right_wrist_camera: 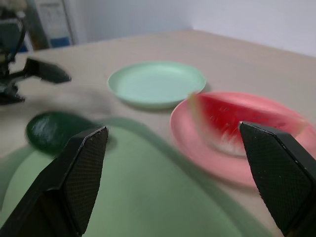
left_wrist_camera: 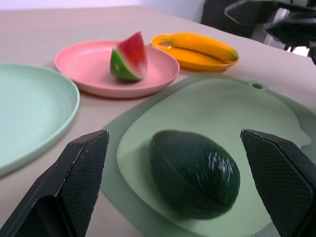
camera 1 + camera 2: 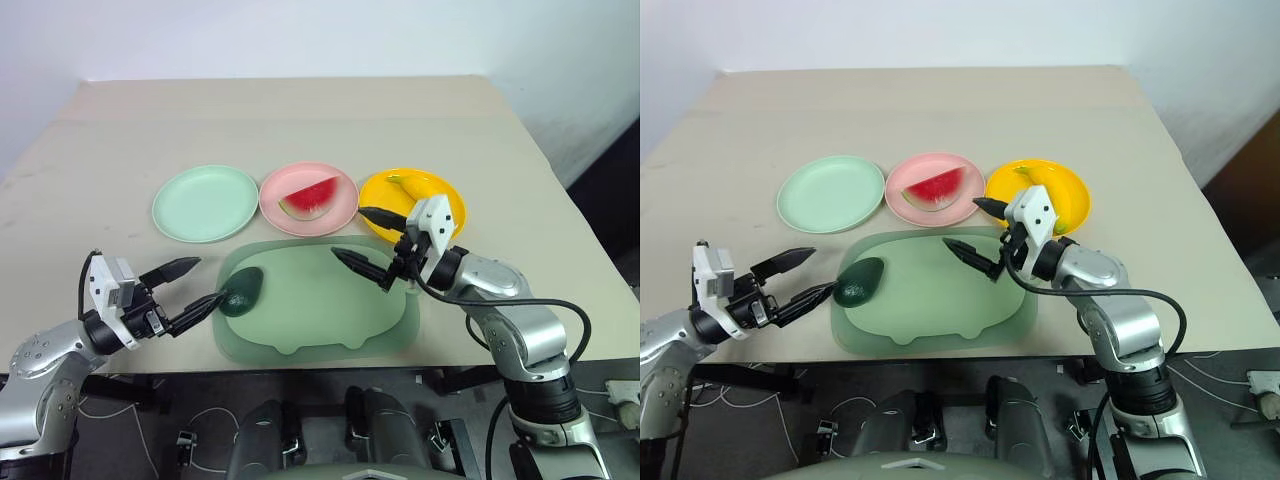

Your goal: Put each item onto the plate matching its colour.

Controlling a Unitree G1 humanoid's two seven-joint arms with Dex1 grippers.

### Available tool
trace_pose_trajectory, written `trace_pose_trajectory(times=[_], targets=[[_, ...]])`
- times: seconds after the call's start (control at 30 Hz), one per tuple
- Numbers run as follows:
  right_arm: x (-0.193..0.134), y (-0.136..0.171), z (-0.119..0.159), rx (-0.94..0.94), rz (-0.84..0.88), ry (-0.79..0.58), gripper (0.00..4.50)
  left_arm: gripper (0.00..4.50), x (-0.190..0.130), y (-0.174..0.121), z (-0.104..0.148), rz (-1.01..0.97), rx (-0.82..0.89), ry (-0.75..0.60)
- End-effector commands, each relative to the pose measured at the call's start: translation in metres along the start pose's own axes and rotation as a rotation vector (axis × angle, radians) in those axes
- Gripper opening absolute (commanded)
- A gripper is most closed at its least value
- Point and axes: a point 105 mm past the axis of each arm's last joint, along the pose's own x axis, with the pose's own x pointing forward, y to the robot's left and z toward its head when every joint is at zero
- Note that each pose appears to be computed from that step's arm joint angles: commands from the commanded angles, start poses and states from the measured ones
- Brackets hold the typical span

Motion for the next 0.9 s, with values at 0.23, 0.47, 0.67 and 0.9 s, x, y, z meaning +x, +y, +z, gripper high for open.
trace_pose_trajectory(times=[0.23,0.47,0.67,0.9], targets=[[0.005,0.000,0.014,-0.050,0.004,-0.022,4.48,4.50,0.023,-0.013,0.011,-0.035,0.003,-0.034],[0.002,-0.006,0.012,-0.058,-0.032,-0.011,4.48,4.50,0.048,-0.017,0.001,-0.055,-0.002,-0.003],[-0.001,-0.009,0.010,-0.062,-0.061,-0.001,4.48,4.50,0.057,-0.016,-0.011,-0.056,0.004,0.048],[-0.006,-0.012,0.002,-0.064,-0.086,0.027,4.48,4.50,0.060,-0.009,-0.015,-0.038,0.034,0.080]])
